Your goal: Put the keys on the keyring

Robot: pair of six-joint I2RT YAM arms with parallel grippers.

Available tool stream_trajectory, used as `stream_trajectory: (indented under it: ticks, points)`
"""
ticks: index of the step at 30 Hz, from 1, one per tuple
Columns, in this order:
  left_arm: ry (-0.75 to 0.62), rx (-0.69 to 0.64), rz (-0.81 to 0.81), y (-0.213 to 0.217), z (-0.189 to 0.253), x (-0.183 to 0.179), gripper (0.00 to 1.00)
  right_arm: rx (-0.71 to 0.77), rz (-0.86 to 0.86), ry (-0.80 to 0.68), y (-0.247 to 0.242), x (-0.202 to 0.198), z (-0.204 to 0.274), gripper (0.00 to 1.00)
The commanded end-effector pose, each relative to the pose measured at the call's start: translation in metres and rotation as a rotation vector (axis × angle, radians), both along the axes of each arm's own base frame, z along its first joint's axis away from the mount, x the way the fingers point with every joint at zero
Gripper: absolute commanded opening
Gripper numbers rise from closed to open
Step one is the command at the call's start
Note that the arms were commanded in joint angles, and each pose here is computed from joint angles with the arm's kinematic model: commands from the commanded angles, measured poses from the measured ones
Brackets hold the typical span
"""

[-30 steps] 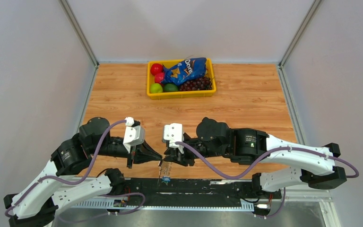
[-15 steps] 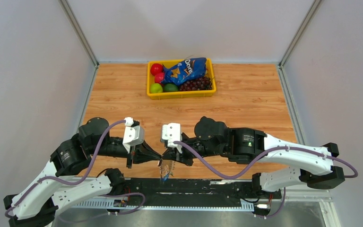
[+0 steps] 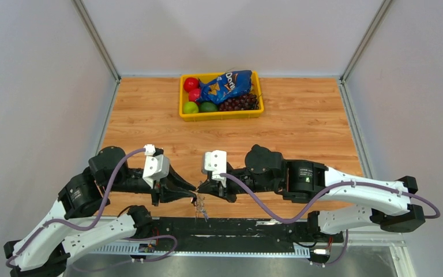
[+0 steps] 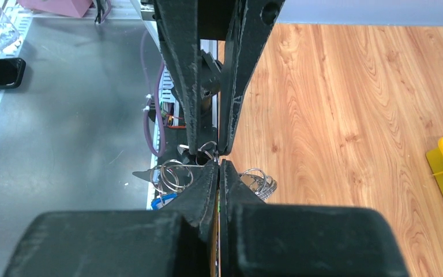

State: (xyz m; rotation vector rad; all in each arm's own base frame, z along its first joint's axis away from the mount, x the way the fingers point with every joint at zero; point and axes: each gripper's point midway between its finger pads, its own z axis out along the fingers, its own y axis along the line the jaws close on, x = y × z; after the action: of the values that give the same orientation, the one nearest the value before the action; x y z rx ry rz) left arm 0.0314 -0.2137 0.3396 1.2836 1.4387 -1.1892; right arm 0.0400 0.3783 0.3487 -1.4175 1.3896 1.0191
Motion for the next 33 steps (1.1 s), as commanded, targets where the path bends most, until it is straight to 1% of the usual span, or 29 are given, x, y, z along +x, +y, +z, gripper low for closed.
stream_trajectory:
  ticks: [1, 4, 12, 25, 27, 30, 33]
  points:
    - [-0.05, -0.112, -0.033, -0.002, 0.026, -0.006, 0.31, 0.137, -0.047, -0.023, 0.001, 0.009, 0.033, 0.0]
    - [-0.04, -0.11, -0.034, -0.005, 0.024, -0.005, 0.34, 0.161, -0.053, -0.029, -0.001, 0.01, 0.038, 0.0]
    - [-0.023, -0.094, -0.037, -0.01, 0.018, -0.002, 0.34, 0.217, -0.068, -0.047, -0.009, 0.012, 0.051, 0.0]
    - [-0.044, -0.101, 0.065, -0.005, 0.019, 0.013, 0.35, 0.241, -0.062, -0.064, -0.017, 0.01, 0.055, 0.0]
    - [-0.043, -0.101, 0.066, -0.006, 0.018, 0.014, 0.33, 0.241, -0.062, -0.063, -0.017, 0.01, 0.054, 0.0]
    - [-0.046, -0.105, 0.068, -0.008, 0.019, 0.015, 0.26, 0.244, -0.061, -0.065, -0.018, 0.01, 0.055, 0.0]
    - [-0.048, -0.109, 0.07, -0.009, 0.02, 0.016, 0.24, 0.242, -0.058, -0.067, -0.018, 0.01, 0.054, 0.0]
